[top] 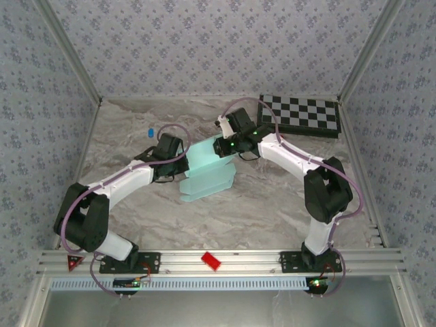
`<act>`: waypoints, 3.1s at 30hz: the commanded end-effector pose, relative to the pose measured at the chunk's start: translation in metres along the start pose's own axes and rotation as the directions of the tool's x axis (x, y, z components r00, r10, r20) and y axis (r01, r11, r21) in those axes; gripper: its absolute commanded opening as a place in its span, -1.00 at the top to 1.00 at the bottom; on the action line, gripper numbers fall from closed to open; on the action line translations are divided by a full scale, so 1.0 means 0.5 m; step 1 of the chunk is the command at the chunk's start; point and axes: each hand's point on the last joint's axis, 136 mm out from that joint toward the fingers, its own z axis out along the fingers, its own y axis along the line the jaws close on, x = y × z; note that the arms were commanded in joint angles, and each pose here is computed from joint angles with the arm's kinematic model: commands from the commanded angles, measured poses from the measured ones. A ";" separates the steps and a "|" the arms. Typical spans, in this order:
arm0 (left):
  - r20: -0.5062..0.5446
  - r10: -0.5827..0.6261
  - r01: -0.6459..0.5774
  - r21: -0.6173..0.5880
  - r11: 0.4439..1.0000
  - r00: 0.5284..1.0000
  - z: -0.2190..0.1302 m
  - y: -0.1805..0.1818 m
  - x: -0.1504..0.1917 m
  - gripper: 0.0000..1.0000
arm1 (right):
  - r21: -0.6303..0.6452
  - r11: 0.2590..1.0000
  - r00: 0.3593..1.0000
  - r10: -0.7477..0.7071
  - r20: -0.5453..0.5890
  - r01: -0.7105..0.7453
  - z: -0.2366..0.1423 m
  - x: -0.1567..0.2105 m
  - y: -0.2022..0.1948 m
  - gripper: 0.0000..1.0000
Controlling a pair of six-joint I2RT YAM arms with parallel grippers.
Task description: Fold the paper box
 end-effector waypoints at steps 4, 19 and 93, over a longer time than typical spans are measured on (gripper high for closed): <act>0.031 -0.011 0.009 0.067 0.998 0.999 -0.013 -0.042 -0.029 1.00 | -0.022 1.000 0.998 0.013 0.061 -0.012 -0.035 -0.022 0.013 0.83; 0.029 -0.006 0.004 0.046 0.999 1.000 -0.011 -0.032 -0.025 1.00 | 0.294 0.955 0.999 -0.031 -0.034 0.039 -0.076 0.023 -0.083 0.84; 0.014 -0.003 0.001 0.099 0.995 1.000 0.013 -0.052 -0.021 1.00 | 0.085 0.994 0.998 -0.061 -0.001 0.061 -0.061 0.021 -0.015 0.79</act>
